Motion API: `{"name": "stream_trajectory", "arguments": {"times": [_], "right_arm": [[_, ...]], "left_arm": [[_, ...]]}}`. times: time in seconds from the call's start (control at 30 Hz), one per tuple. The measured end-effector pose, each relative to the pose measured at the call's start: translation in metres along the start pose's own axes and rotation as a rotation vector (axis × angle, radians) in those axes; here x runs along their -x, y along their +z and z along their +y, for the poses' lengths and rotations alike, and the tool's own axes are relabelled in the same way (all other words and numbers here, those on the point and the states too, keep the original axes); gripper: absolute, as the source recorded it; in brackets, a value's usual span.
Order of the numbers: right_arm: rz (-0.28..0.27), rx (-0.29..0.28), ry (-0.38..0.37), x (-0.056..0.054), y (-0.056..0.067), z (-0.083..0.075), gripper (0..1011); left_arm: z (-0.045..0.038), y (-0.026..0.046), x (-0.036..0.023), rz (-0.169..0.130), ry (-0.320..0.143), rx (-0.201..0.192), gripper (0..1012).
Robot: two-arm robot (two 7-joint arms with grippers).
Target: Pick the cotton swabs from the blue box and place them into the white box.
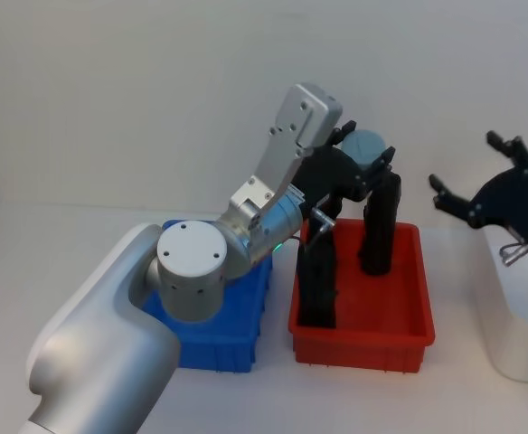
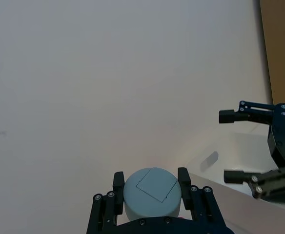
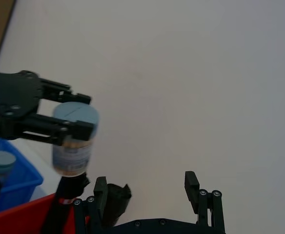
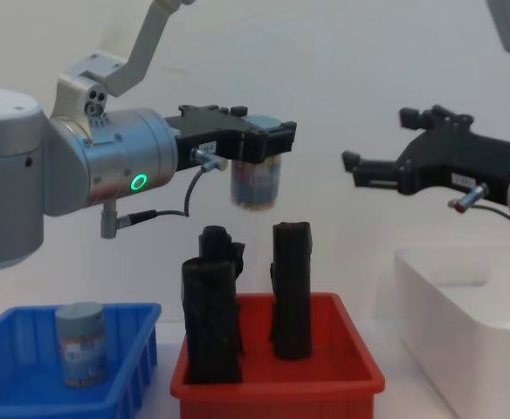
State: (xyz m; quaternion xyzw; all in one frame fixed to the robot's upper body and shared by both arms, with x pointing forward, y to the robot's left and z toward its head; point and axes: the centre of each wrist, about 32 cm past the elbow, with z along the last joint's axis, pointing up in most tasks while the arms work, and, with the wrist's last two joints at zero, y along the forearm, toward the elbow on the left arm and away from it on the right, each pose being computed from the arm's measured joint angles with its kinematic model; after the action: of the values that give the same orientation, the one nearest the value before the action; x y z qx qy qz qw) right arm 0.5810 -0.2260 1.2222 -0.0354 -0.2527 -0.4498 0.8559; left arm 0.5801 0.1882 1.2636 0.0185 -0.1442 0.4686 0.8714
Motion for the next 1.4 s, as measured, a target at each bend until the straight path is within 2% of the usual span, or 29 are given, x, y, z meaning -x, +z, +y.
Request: {"name": "stream_trajectory", "arguments": {"times": [0.27, 0.53, 0.7, 0.87, 0.97, 1.17, 1.4], "right_arm": [[-0.053, 0.031, 0.145, -0.001, 0.003, -0.002, 1001], [-0.112, 0.089, 0.281, -0.005, 0.007, -0.005, 1001], [-0.126, 0.116, 0.333, -0.006, 0.009, -0.006, 1001], [-0.113, 0.130, 0.366, -0.004, 0.011, -0.006, 1001], [-0.087, 0.132, 0.379, -0.002, 0.012, -0.006, 1002], [-0.047, 0.125, 0.378, 0.002, 0.013, -0.005, 1002], [0.013, 0.107, 0.337, 0.008, 0.013, -0.003, 1002]], "left_arm": [[0.0004, -0.0008, 0.0003, -0.016, 0.023, -0.005, 670], [0.0033, -0.0010, -0.0041, -0.034, 0.051, -0.001, 670], [0.0036, -0.0007, -0.0058, -0.037, 0.056, 0.010, 670], [0.0021, -0.0021, -0.0054, -0.018, 0.049, 0.031, 670], [0.0007, -0.0040, -0.0034, -0.001, 0.037, 0.045, 670], [-0.0009, -0.0097, 0.0022, 0.036, 0.019, 0.065, 670], [0.0004, -0.0169, 0.0098, 0.070, 0.006, 0.065, 670]]}}
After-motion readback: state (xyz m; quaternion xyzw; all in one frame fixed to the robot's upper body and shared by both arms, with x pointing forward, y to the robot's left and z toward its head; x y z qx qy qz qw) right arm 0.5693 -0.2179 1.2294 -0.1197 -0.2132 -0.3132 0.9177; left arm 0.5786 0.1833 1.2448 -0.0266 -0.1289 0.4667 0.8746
